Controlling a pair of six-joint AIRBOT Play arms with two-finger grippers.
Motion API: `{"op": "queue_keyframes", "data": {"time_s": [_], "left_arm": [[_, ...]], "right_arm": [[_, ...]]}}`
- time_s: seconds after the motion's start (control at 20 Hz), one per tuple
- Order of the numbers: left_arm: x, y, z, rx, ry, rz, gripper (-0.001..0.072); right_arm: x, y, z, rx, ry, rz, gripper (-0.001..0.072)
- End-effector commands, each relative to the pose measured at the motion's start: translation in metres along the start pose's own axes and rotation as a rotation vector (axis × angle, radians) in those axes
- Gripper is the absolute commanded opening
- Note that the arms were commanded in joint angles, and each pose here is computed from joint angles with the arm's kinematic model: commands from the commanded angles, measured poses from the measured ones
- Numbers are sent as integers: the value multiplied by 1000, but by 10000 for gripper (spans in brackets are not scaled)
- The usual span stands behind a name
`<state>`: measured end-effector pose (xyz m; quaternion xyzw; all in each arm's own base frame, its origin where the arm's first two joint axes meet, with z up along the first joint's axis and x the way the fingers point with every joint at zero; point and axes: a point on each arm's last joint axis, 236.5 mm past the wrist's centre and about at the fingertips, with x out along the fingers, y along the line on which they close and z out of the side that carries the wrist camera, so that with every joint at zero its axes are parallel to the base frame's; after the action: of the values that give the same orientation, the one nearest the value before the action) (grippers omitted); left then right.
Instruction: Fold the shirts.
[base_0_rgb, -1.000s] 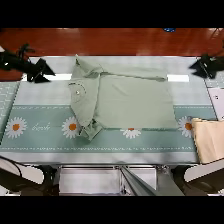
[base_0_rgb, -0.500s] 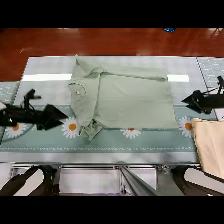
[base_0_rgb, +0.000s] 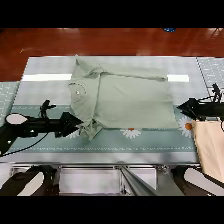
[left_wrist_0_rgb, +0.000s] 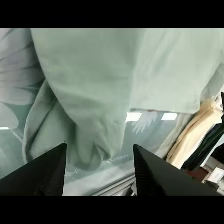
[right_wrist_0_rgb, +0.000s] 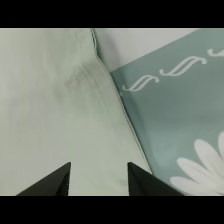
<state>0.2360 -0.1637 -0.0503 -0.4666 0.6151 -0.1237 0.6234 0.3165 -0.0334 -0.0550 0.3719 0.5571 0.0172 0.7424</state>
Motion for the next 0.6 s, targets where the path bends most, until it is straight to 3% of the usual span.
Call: {"op": "queue_keyframes", "data": {"time_s": [0.0,0.2,0.3,0.55], "left_arm": [[25,1,7,-59,-21,-1,506],[44,13,39,-114,-149,29,485],[40,7,56,-73,-194,20,21],[13,-37,65,101,-136,-84,21]], "right_arm": [[0,1,-4,-1,11,6,409],[0,1,-4,0,14,7,409],[-3,-4,-7,7,23,-1,409],[-30,-55,-27,142,53,-103,409]]}}
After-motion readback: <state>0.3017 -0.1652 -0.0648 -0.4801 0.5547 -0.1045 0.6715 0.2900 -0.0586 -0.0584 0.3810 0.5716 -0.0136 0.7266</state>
